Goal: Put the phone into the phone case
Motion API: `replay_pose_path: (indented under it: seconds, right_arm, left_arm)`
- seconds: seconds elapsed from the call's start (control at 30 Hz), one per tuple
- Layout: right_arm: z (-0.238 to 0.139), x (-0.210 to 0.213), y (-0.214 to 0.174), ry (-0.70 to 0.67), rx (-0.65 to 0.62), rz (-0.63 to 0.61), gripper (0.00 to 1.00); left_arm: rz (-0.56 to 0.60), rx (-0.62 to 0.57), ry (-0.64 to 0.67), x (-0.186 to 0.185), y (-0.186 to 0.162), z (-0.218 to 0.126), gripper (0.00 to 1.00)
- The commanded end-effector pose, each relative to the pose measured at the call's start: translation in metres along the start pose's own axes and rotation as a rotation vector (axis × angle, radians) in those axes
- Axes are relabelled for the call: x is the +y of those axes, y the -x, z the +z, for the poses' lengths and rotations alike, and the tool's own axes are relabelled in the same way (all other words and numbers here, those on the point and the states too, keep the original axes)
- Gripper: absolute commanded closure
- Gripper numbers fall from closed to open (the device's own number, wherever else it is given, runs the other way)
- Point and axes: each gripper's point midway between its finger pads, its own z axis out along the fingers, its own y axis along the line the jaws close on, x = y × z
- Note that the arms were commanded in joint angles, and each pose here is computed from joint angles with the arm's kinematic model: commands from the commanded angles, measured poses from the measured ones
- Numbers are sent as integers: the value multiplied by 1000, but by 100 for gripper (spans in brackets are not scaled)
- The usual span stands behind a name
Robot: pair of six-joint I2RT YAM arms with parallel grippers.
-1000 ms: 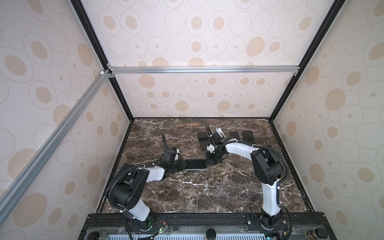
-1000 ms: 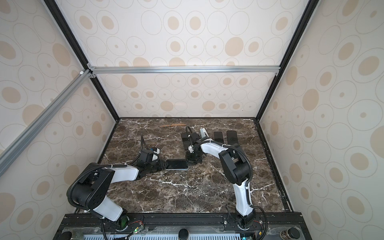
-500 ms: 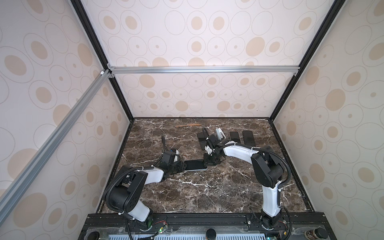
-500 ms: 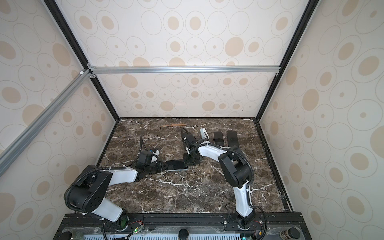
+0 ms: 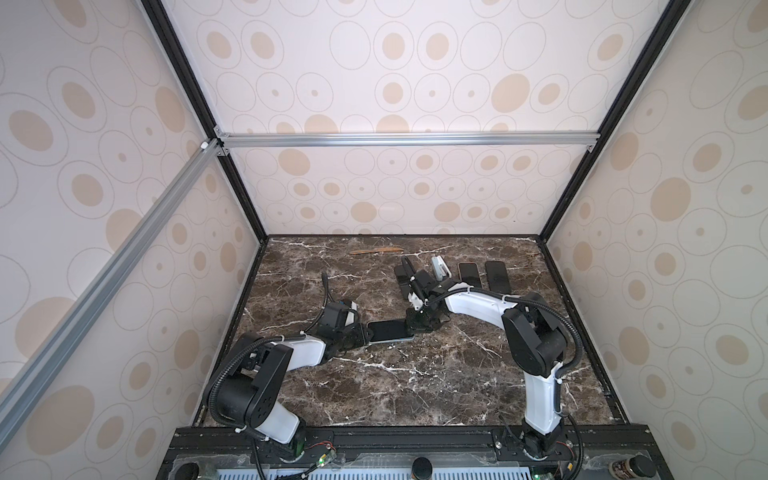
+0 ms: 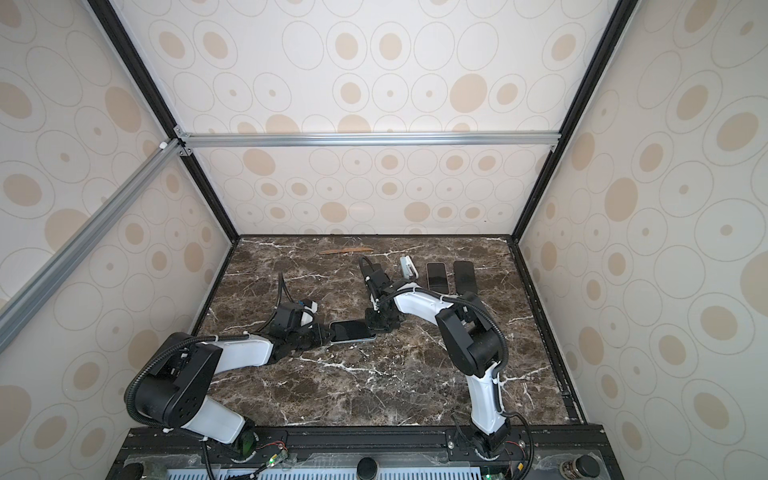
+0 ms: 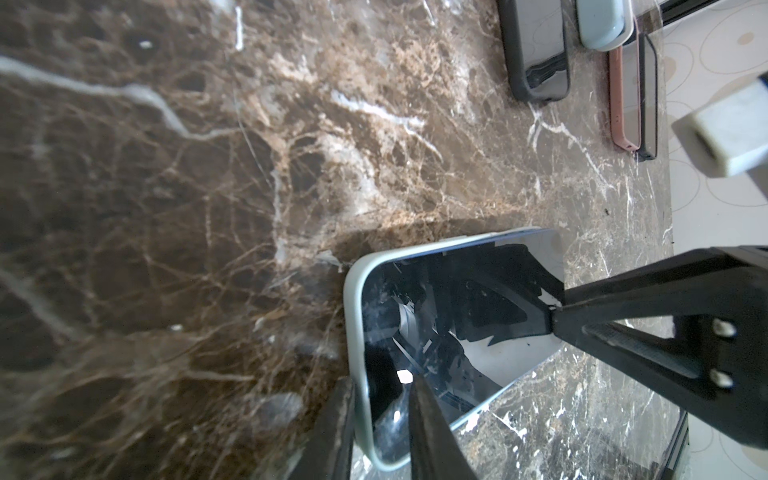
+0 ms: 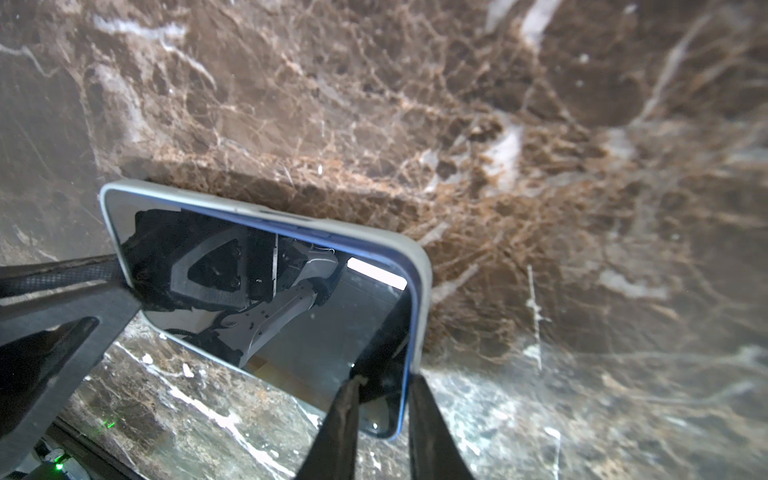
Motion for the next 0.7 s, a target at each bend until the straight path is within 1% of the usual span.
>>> replay_pose_path:
  seconds: [0.0, 0.07, 0.2, 0.37, 0.47, 0.67]
  right_arm:
    - [8, -17, -26, -57, 79, 23, 83]
    - [10, -18, -28, -55, 86, 27, 85]
    - [24, -25, -38, -60, 119, 42, 86]
    - [62, -45, -62, -67, 189, 87, 89]
    - [86, -63, -81, -99, 239, 114, 90]
    - [122, -99, -112, -200, 340, 118, 92]
  left_arm:
    - [-87, 204, 150, 45, -62, -1, 75]
    - [-90, 206, 147, 45, -63, 0, 76]
    - [-94, 207, 141, 44, -64, 0, 76]
    - [-114, 222, 133, 47, -71, 2, 76]
    - [-123, 235, 133, 49, -76, 3, 76]
    - [-121, 241, 151, 53, -79, 3, 77]
